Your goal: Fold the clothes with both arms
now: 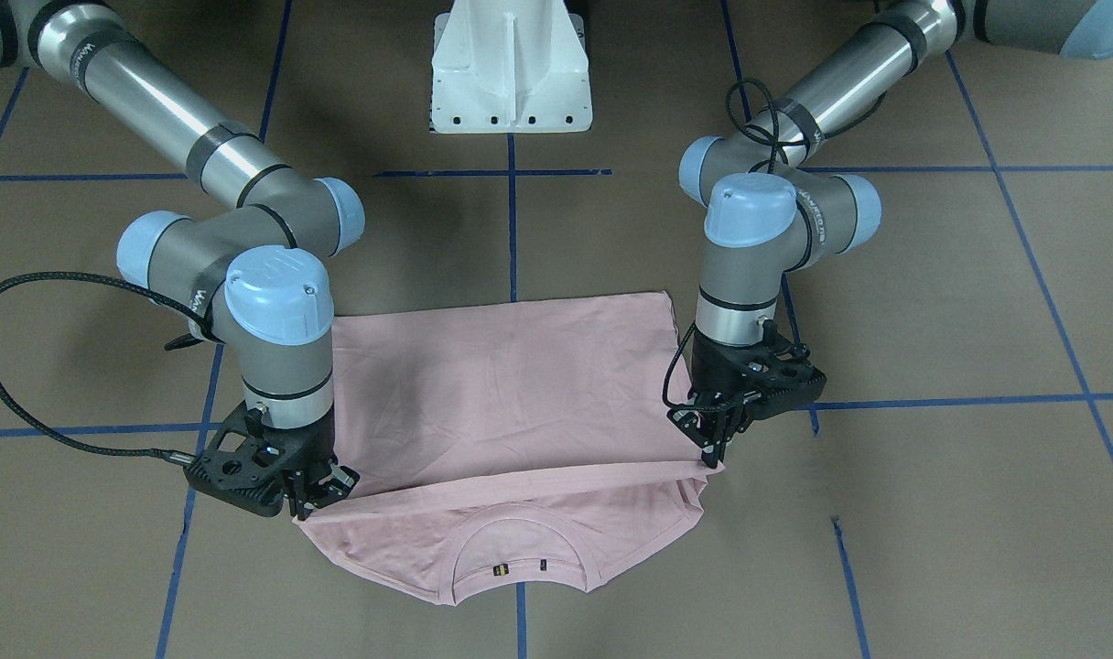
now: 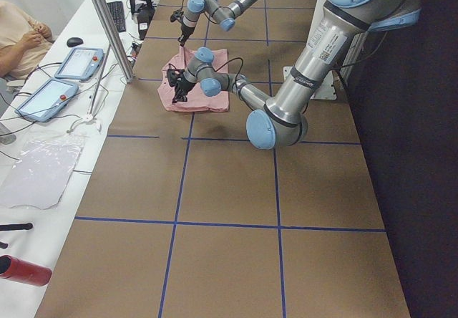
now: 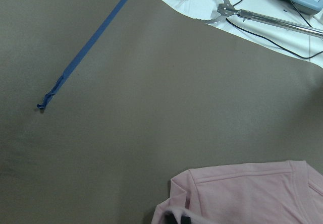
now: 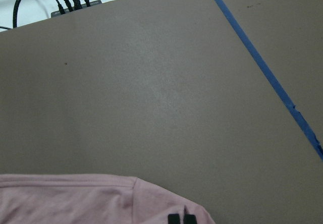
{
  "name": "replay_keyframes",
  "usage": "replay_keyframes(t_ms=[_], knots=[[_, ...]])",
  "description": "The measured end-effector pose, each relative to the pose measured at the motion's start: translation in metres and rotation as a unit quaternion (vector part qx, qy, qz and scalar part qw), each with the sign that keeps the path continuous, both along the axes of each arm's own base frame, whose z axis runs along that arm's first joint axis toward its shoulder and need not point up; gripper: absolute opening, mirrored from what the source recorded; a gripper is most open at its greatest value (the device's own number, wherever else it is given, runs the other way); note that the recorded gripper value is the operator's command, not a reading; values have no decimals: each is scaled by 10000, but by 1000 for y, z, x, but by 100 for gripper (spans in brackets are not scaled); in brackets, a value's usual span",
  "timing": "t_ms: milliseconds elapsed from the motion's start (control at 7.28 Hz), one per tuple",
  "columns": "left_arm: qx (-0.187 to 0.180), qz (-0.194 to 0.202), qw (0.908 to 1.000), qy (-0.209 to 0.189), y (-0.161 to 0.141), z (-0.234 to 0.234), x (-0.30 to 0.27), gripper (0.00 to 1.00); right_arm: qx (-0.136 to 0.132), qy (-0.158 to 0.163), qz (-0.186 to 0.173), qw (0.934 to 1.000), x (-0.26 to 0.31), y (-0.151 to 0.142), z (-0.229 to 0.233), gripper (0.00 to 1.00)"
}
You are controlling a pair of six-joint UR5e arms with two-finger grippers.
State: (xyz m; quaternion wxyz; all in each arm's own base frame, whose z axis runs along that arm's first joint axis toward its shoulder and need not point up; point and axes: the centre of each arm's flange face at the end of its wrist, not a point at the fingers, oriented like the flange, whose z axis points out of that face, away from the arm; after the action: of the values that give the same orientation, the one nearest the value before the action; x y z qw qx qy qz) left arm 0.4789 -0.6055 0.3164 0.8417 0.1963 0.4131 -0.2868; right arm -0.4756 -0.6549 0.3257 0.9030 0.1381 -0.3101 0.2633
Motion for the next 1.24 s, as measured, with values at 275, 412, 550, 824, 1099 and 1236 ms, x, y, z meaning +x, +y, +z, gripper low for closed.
replay_keyframes(t_ms=[275, 412, 550, 824, 1099, 1236], knots=[[123, -14, 9998, 150, -2, -4, 0, 33, 179, -168, 72, 9997, 5, -3, 7, 24], [179, -18, 9996, 219, -2, -5, -2, 33, 203, -224, 100, 9995, 11, -4, 8, 31], [213, -20, 9994, 268, -1, -8, -3, 33, 229, -353, 70, 9991, 17, 0, 13, 36], [263, -32, 9990, 361, 3, -14, -9, 34, 295, -974, -137, 9947, 23, 45, 30, 47], [262, -49, 9988, 399, 5, -15, -11, 36, 107, -1561, -268, 9873, 26, 134, 33, 53], [263, -53, 9988, 403, 5, -15, -12, 36, -22, -1748, -333, 9840, 33, 177, 36, 55]])
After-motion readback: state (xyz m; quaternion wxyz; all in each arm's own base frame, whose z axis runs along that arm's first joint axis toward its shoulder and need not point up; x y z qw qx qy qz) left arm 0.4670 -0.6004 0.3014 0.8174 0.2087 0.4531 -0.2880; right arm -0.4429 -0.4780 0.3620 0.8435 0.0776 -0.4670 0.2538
